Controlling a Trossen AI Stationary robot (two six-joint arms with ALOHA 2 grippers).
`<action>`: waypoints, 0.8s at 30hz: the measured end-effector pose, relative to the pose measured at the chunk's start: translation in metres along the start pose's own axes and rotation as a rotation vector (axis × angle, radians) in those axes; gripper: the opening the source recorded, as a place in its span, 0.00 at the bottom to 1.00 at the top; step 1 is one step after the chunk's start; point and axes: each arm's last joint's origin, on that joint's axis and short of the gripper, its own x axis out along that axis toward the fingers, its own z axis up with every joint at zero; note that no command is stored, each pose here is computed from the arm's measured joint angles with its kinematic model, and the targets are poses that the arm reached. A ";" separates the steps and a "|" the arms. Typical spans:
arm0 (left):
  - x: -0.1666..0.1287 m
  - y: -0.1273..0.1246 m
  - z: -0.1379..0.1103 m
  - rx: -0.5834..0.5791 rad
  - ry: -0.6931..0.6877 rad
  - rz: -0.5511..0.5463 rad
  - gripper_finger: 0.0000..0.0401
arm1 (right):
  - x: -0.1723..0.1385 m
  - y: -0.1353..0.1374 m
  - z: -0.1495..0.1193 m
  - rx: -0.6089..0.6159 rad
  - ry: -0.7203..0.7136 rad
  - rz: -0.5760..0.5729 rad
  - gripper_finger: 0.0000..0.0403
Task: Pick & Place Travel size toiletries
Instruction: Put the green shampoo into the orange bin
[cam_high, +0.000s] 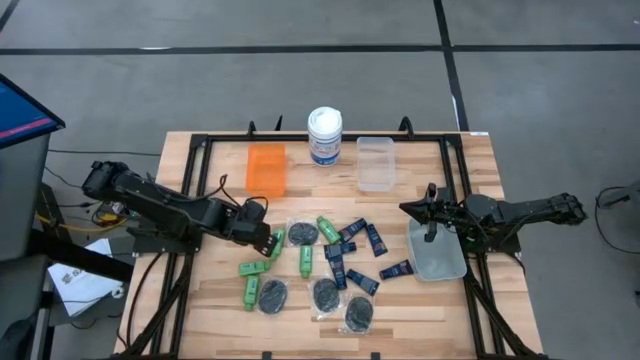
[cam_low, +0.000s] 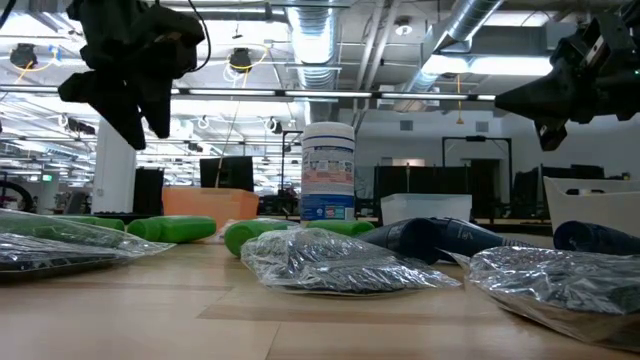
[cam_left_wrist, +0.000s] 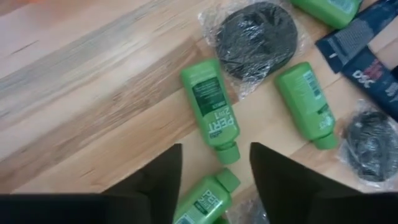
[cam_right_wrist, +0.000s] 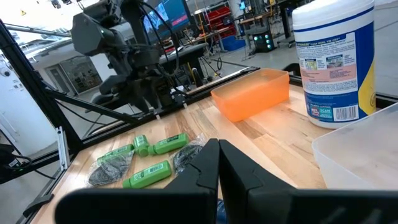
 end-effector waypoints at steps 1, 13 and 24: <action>0.001 -0.001 0.000 0.000 -0.001 -0.001 0.53 | 0.000 0.000 0.000 0.000 0.000 0.000 0.00; -0.054 0.013 0.016 -0.013 -0.251 -0.248 0.47 | 0.000 0.000 0.000 0.000 0.000 0.000 0.00; -0.037 0.005 0.016 0.057 -0.199 -0.198 0.38 | 0.000 0.000 0.000 0.000 0.000 0.001 0.00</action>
